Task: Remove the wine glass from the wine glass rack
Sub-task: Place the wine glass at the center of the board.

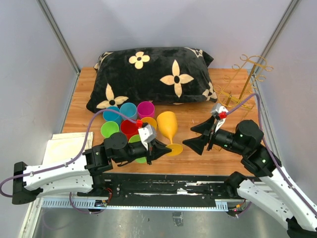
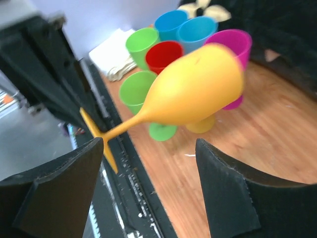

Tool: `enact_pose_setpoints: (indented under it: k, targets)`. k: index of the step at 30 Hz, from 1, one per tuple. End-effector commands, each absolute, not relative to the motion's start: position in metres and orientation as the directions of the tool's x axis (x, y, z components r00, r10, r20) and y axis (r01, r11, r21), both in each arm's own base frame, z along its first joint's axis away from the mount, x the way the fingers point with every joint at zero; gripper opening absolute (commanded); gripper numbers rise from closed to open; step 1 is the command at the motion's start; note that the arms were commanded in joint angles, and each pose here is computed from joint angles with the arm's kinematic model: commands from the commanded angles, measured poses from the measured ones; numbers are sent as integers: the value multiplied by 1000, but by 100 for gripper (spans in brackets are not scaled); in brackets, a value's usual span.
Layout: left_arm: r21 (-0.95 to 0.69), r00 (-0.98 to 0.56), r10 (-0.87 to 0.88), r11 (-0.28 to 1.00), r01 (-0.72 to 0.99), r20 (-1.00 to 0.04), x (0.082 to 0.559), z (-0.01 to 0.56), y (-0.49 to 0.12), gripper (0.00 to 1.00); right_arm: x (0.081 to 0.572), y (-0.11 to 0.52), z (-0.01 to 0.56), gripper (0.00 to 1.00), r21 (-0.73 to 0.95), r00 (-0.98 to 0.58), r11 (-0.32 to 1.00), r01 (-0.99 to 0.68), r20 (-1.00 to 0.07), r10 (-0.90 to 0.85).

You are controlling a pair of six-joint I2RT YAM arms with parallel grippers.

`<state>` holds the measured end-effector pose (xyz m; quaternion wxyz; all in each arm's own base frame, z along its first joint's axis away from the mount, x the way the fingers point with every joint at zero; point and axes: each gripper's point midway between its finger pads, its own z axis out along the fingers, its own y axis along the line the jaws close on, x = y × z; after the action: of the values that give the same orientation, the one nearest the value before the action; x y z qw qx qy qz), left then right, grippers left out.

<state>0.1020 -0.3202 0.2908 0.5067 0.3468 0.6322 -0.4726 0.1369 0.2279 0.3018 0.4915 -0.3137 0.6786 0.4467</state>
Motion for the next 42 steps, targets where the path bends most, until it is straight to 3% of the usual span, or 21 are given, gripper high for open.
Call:
enact_pose_setpoints:
  k: [1, 7, 15, 19, 24, 29, 37, 39, 42]
  targets:
    - [-27, -34, 28, 214, 976, -999, 85, 274, -325, 0, 153, 200, 323, 77, 251, -233, 562, -788, -967, 106]
    - [130, 118, 87, 153, 980, -989, 77, 252, -322, 1, 156, 194, 322, 82, 253, -237, 594, -763, -966, 106]
    - [387, 403, 50, -188, 903, -914, 28, 225, -308, 1, 177, 214, 312, 85, 243, -347, 607, -757, -936, -58]
    - [410, 415, -9, -162, 897, -910, 25, 227, -297, 1, 174, 233, 319, 85, 261, -372, 516, -816, -920, -124]
    - [420, 424, 10, -122, 899, -906, 31, 227, -287, 1, 133, 264, 315, 80, 410, -455, 215, -886, -856, -244]
    - [440, 445, 26, -111, 891, -895, 35, 227, -286, 0, 128, 268, 300, 75, 470, -503, 179, -864, -805, -314]
    - [437, 442, 96, -68, 897, -892, 47, 219, -286, 0, 109, 275, 311, 41, 506, -478, 2, -863, -815, -328]
    - [422, 426, 121, -53, 905, -897, 51, 215, -285, 1, 105, 275, 320, 26, 490, -458, -29, -871, -833, -310]
    - [397, 400, 128, -46, 916, -907, 51, 213, -285, 16, 103, 273, 329, 9, 464, -436, -34, -885, -853, -287]
